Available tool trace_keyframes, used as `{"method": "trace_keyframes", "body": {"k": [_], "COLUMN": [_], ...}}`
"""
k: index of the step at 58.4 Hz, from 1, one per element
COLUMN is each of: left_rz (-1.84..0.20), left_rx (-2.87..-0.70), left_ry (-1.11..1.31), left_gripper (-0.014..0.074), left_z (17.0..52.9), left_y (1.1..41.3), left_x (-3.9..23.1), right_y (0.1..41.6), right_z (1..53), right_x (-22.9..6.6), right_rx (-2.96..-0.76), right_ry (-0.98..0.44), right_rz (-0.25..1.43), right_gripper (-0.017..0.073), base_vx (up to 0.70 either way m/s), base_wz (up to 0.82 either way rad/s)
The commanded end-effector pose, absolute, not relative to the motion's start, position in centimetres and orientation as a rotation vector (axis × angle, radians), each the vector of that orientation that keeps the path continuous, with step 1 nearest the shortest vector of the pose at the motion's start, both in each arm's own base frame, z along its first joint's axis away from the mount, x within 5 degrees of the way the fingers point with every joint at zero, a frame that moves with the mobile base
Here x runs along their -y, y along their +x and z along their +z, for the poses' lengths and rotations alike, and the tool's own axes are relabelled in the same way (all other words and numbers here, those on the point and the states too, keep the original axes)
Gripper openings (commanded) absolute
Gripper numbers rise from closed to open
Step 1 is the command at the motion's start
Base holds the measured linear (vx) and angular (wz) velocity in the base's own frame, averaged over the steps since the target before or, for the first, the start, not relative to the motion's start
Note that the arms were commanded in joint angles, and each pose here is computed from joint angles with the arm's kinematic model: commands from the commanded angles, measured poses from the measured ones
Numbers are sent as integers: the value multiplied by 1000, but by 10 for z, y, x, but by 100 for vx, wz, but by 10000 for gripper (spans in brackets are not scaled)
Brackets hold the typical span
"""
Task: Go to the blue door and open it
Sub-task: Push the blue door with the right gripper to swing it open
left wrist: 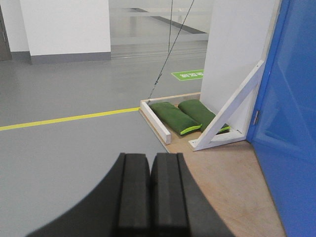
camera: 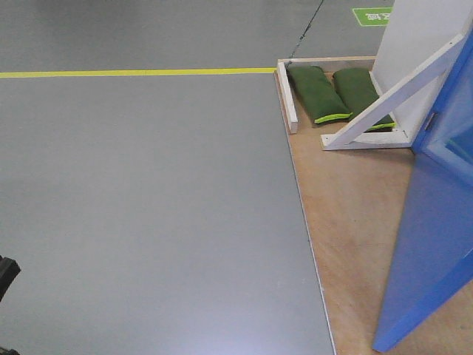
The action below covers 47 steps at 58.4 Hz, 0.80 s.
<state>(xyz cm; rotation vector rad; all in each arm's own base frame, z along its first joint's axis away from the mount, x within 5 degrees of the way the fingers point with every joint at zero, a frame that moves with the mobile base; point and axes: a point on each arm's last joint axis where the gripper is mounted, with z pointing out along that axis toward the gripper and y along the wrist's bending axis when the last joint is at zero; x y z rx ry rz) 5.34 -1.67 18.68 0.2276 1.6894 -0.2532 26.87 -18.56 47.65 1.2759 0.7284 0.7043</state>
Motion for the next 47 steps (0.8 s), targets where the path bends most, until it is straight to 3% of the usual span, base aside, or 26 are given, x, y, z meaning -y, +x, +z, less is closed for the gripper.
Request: {"method": "trace_keyframes", "body": {"k": [1, 47], "left_rz": [-278, -278], "left_rx": [-1568, -1568], "left_ry": [205, 205], "left_gripper": [73, 73], "left_z": [204, 204], "left_y": [52, 52], "left_x": [17, 17], "right_y": [278, 279], "right_z": [486, 490], "right_x": [164, 148], "right_rx": [-837, -909], "right_ry": [1202, 1165], "right_rz": [820, 957], "right_gripper": [-1, -1], "base_vx": [0, 0], "base_wz": [1, 0]}}
